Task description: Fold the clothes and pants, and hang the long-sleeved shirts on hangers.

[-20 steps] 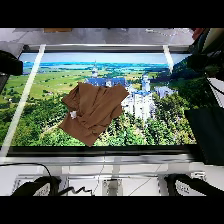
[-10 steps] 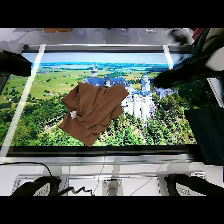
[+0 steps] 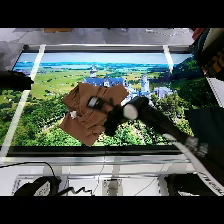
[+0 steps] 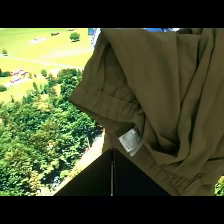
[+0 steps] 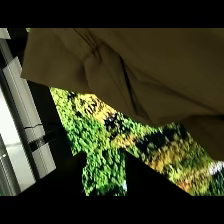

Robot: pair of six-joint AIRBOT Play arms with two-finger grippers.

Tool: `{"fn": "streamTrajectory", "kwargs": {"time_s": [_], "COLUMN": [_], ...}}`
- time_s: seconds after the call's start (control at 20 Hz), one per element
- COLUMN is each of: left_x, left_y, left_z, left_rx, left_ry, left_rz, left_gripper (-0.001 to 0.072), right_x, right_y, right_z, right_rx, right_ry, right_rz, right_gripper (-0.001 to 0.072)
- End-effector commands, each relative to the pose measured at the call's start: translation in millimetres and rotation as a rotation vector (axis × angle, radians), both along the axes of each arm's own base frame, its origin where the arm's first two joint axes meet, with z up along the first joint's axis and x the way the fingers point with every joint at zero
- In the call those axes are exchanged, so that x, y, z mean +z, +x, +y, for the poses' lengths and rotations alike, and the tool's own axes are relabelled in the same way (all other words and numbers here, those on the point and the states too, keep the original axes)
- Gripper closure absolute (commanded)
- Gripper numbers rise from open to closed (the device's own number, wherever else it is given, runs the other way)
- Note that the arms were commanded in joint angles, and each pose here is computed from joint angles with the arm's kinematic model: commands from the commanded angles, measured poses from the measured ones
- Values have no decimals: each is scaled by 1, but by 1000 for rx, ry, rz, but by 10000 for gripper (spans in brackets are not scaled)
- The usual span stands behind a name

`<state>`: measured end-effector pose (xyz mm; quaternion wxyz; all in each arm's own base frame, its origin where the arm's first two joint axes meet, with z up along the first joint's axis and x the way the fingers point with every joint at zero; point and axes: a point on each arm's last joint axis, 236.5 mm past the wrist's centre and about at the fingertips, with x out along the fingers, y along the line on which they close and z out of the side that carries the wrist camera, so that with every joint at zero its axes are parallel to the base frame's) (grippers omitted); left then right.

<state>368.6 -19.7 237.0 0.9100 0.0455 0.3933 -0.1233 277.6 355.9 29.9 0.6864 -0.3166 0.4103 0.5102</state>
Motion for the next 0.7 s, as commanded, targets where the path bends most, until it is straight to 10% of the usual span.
{"fn": "streamTrajectory", "kwargs": {"time_s": [0.0,0.65], "left_x": [-3,-3], "left_y": [-2,-2], "left_z": [-1,-1], "left_rx": [0,0], "left_ry": [-16,-16], "left_rz": [10,10], "left_gripper": [692,692], "right_x": [-27,-107], "right_y": [-10,-1], "right_z": [57,91], "right_rx": [196,439], "right_ry": [44,-19], "right_rz": [-158,-300], "right_gripper": [412,359]}}
